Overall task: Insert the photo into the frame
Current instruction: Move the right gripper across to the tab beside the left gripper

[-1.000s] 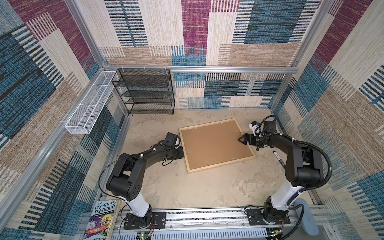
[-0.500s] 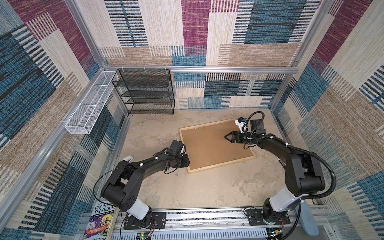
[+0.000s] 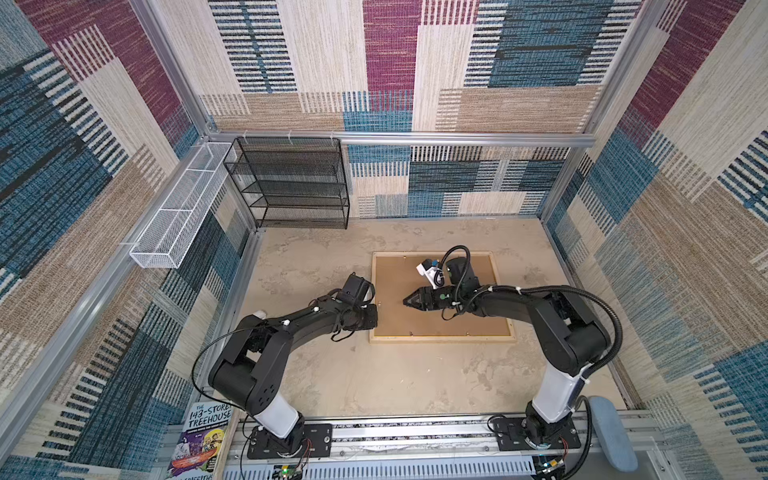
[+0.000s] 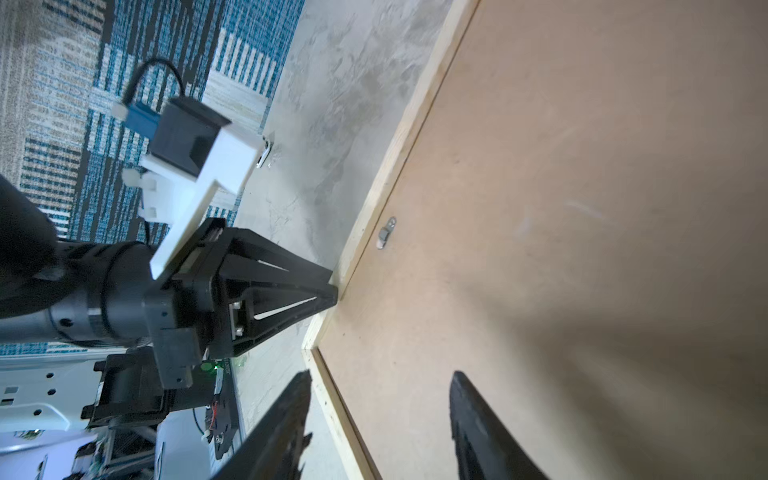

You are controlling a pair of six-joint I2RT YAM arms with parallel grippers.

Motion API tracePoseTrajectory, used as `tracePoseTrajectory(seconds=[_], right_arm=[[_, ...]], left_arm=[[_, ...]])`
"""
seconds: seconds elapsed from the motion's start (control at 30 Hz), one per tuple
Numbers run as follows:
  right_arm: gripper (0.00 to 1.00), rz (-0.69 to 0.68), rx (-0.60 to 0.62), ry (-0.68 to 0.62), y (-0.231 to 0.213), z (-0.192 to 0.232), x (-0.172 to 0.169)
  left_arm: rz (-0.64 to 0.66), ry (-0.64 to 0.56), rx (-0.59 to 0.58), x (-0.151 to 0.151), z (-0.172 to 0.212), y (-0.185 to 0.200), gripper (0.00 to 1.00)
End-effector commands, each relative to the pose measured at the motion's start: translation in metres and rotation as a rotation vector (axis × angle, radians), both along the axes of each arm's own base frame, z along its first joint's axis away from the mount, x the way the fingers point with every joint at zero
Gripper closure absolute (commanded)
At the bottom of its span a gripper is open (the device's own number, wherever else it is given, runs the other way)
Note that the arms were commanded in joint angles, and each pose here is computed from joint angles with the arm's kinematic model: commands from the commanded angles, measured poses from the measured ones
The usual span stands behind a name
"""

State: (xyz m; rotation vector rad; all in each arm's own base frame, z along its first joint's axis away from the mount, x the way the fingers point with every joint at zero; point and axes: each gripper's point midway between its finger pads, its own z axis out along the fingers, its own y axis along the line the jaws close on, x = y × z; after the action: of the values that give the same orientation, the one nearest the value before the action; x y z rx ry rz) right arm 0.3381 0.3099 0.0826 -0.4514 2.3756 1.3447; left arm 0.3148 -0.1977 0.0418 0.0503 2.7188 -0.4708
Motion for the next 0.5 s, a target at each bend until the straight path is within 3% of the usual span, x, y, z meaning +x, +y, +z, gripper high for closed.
tracePoseTrajectory(seconds=[0.0,0.2,0.47], right_arm=[[0.43,0.003,0.082,0.008,0.024,0.009,0.003],[0.38,0.007,0.135,0.087,0.046,-0.007,0.001],[0.36,0.001,0.108,0.176,0.07,-0.026,0.0]], left_arm=[[-0.017,-0.003,0.022,-0.001,0.002,0.002,0.8],[0.023,0.023,-0.017,-0.008,-0.006,0.002,0.8],[0.019,0.05,-0.032,-0.015,-0.014,-0.003,0.81]])
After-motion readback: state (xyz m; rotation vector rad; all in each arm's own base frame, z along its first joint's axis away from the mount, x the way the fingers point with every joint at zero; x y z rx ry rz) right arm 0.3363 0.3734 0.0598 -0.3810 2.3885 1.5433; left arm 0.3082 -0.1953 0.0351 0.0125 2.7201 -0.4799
